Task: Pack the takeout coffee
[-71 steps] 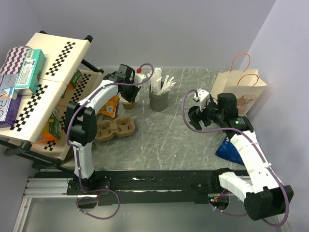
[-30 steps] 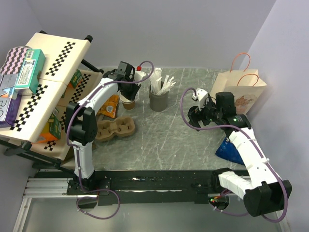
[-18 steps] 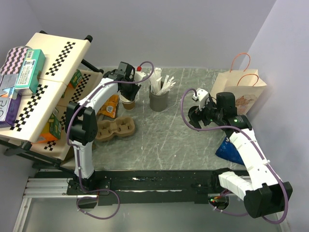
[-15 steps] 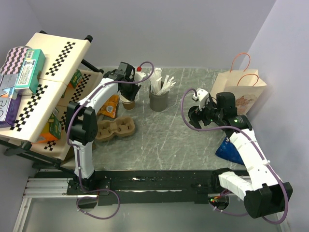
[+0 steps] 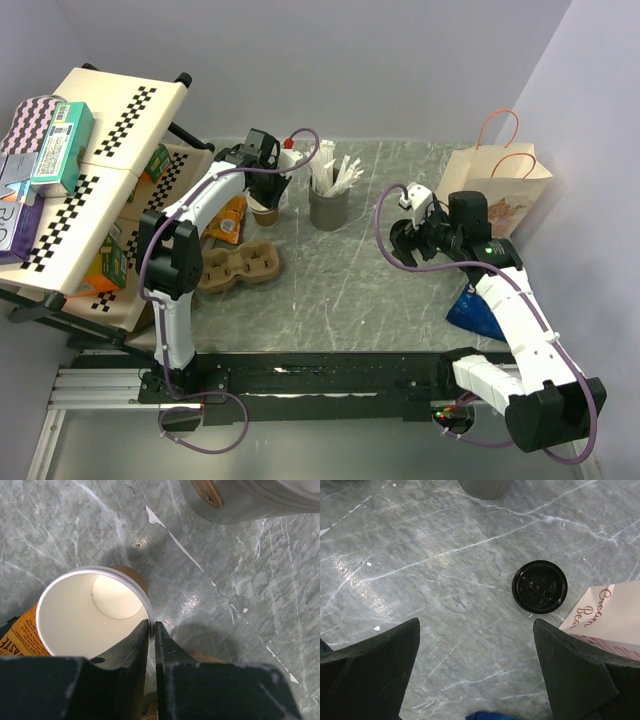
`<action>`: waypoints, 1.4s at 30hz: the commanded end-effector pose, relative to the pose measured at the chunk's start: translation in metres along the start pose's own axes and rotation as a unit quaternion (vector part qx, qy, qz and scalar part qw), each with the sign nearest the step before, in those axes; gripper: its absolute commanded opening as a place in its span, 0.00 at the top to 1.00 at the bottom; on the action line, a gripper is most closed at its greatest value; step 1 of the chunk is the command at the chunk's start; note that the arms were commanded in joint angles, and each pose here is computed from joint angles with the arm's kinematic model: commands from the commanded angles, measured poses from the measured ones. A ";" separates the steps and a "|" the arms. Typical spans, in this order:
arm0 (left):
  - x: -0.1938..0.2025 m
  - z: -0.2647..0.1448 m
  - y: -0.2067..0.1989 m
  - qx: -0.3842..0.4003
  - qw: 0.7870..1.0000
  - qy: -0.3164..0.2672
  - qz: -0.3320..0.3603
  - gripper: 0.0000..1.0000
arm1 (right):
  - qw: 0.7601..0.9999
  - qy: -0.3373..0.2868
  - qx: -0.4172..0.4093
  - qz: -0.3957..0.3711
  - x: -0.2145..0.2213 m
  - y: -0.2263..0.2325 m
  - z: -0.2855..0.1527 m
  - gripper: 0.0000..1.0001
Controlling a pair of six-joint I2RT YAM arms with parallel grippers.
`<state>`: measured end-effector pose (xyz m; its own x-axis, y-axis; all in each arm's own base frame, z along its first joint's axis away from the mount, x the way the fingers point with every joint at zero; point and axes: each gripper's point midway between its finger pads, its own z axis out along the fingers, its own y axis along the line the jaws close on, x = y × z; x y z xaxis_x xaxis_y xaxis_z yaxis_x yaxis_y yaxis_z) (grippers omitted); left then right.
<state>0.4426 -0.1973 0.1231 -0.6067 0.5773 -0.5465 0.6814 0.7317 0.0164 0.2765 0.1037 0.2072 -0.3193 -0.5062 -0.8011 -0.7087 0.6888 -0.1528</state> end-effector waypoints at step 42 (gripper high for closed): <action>-0.048 -0.061 0.011 -0.069 0.995 -0.077 0.006 0.99 | 1.000 -0.024 -0.015 0.007 -0.016 0.000 0.006 0.00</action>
<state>0.4464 -0.1808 0.1664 -0.4896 0.6471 -0.5844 0.6559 0.7149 0.2422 0.2768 0.1073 0.2025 -0.3402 -0.4939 -0.8002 -0.7159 0.6878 -0.1202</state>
